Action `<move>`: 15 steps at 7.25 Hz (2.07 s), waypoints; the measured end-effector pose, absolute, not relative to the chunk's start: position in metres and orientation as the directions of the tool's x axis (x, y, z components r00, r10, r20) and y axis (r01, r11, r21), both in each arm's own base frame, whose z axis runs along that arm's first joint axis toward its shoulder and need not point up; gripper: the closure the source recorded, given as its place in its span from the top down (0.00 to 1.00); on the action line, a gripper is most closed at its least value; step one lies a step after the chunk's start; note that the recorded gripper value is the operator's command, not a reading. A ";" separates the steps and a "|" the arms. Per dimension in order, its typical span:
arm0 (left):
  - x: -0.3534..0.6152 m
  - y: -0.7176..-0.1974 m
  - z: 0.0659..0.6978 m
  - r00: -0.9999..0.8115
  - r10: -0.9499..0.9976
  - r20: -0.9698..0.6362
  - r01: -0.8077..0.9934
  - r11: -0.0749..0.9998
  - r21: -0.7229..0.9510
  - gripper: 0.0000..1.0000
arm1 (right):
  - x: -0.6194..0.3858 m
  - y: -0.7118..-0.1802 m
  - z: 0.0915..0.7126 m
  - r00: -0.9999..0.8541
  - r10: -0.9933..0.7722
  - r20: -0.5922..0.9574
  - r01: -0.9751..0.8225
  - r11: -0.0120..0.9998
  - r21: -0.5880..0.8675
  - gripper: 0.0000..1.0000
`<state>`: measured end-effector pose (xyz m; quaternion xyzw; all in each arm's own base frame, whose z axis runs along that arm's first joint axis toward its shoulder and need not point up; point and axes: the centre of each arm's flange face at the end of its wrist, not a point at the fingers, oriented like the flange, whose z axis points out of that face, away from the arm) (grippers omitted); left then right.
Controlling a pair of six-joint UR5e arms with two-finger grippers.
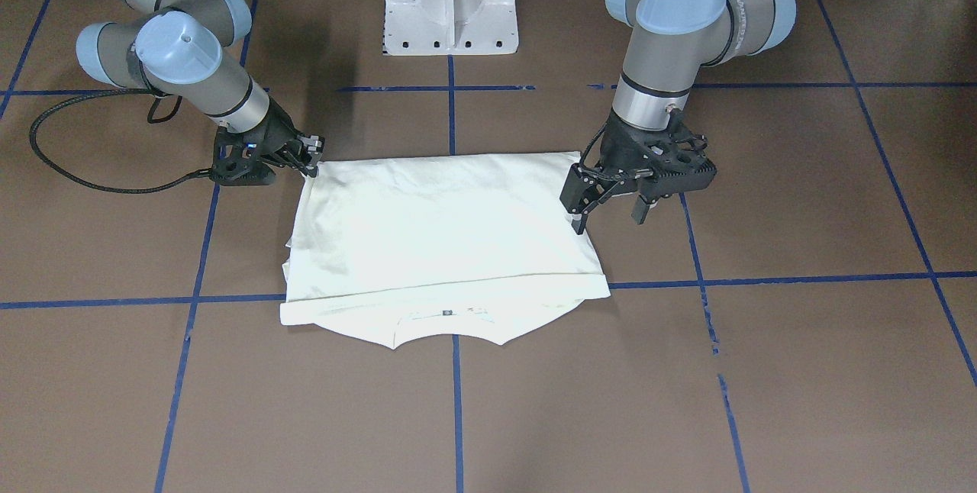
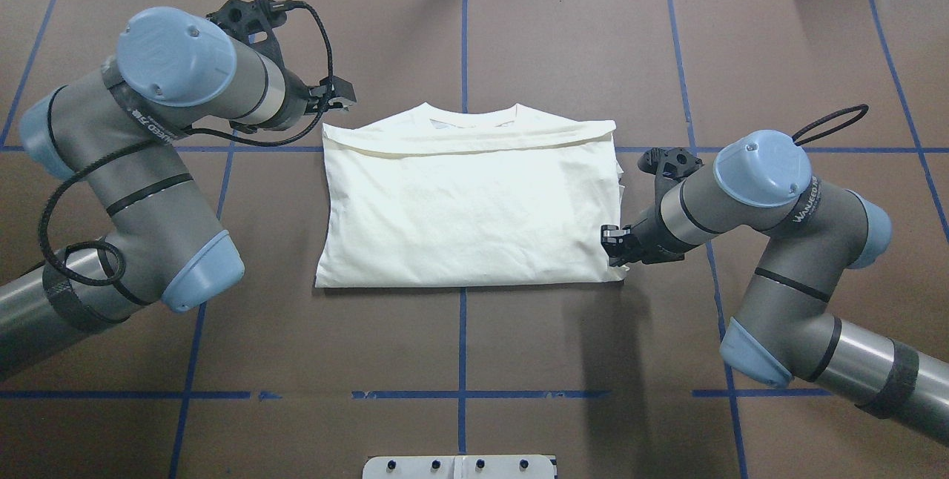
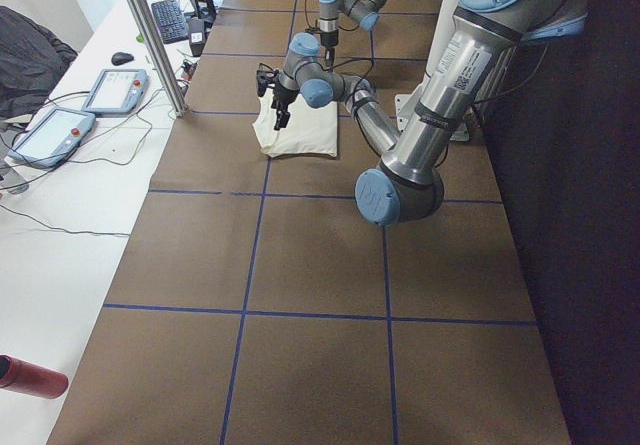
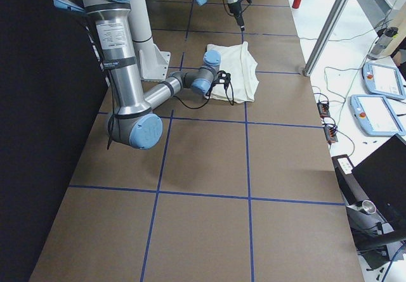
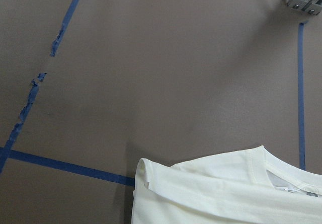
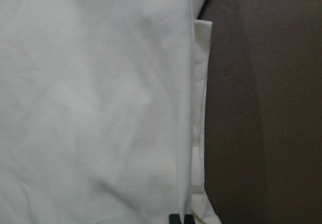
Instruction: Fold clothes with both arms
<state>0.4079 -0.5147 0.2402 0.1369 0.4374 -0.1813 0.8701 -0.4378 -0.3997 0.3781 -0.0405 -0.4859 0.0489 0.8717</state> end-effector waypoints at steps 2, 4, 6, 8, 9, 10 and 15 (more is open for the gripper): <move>0.407 -0.514 0.239 0.550 -0.192 -0.813 0.435 0.897 0.082 1.00 | -0.421 -0.358 0.373 0.508 0.089 0.856 0.003 0.994 -0.105 0.00; 0.407 -0.514 0.239 0.552 -0.193 -0.812 0.436 0.896 0.084 1.00 | -0.406 -0.285 0.380 0.520 0.051 0.853 0.103 0.987 -0.122 0.00; 0.406 -0.515 0.239 0.552 -0.195 -0.811 0.440 0.894 0.084 1.00 | -0.402 -0.202 0.384 0.546 0.035 0.837 0.223 0.957 -0.185 0.99; 0.406 -0.513 0.235 0.544 -0.196 -0.816 0.443 0.893 0.080 1.00 | -0.395 -0.164 0.377 0.545 0.018 0.838 0.285 0.936 -0.205 1.00; 0.410 -0.507 0.232 0.535 -0.196 -0.822 0.432 0.900 0.066 1.00 | -0.392 -0.167 0.370 0.533 0.023 0.846 0.277 0.940 -0.200 1.00; 0.424 -0.490 0.230 0.518 -0.212 -0.828 0.404 0.914 0.018 1.00 | -0.383 -0.190 0.358 0.508 0.050 0.860 0.223 0.957 -0.188 1.00; 0.549 -0.336 0.250 0.475 -0.464 -0.748 0.338 0.881 -0.331 0.82 | -0.324 -0.326 0.292 0.351 0.141 0.926 -0.088 0.989 -0.117 1.00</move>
